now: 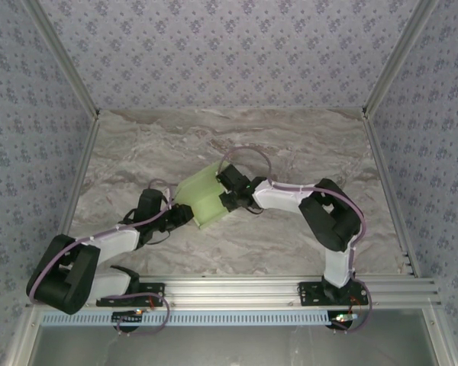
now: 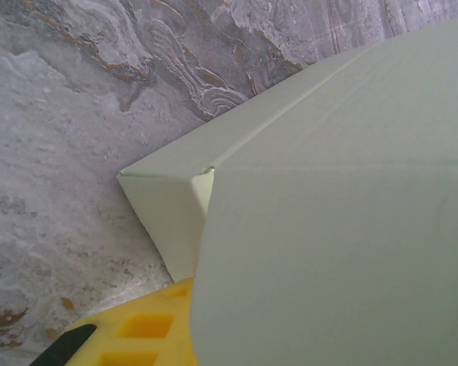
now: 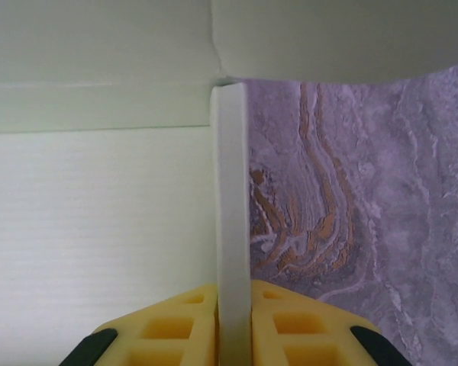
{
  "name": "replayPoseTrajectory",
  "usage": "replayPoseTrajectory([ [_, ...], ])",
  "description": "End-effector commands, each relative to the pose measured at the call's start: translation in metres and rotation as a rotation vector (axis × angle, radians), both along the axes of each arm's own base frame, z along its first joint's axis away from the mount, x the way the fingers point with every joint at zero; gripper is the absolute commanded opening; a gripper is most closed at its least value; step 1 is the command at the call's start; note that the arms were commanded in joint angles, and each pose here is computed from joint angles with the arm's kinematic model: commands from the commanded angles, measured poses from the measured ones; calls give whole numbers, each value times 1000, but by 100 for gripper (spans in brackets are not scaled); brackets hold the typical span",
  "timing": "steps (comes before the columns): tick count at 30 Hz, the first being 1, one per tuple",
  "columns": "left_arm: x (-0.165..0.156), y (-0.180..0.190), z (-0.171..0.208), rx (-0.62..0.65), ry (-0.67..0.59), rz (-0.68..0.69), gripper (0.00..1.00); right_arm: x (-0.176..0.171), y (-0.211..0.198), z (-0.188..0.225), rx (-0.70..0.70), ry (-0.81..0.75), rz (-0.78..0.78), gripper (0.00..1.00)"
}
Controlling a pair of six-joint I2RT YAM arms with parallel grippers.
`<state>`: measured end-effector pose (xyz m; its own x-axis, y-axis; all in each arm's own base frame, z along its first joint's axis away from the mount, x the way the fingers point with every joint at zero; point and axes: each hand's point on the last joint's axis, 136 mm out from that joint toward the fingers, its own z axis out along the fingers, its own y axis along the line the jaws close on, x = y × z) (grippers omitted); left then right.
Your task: Fold the paper box
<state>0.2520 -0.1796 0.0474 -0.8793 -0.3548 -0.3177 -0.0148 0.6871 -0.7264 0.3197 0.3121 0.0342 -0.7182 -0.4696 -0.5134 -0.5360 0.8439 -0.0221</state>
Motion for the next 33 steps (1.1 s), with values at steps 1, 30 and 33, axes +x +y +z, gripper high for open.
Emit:
replayPoseTrajectory([
  [1,6,-13,18,-29,-63,-49,25,-16,-12,-19,-113,56,16,18],
  [30,2,-7,14,19,-59,-53,24,-2,6,36,228,110,6,60],
  [33,2,-7,14,21,-60,-53,24,-2,2,39,255,117,-2,63],
])
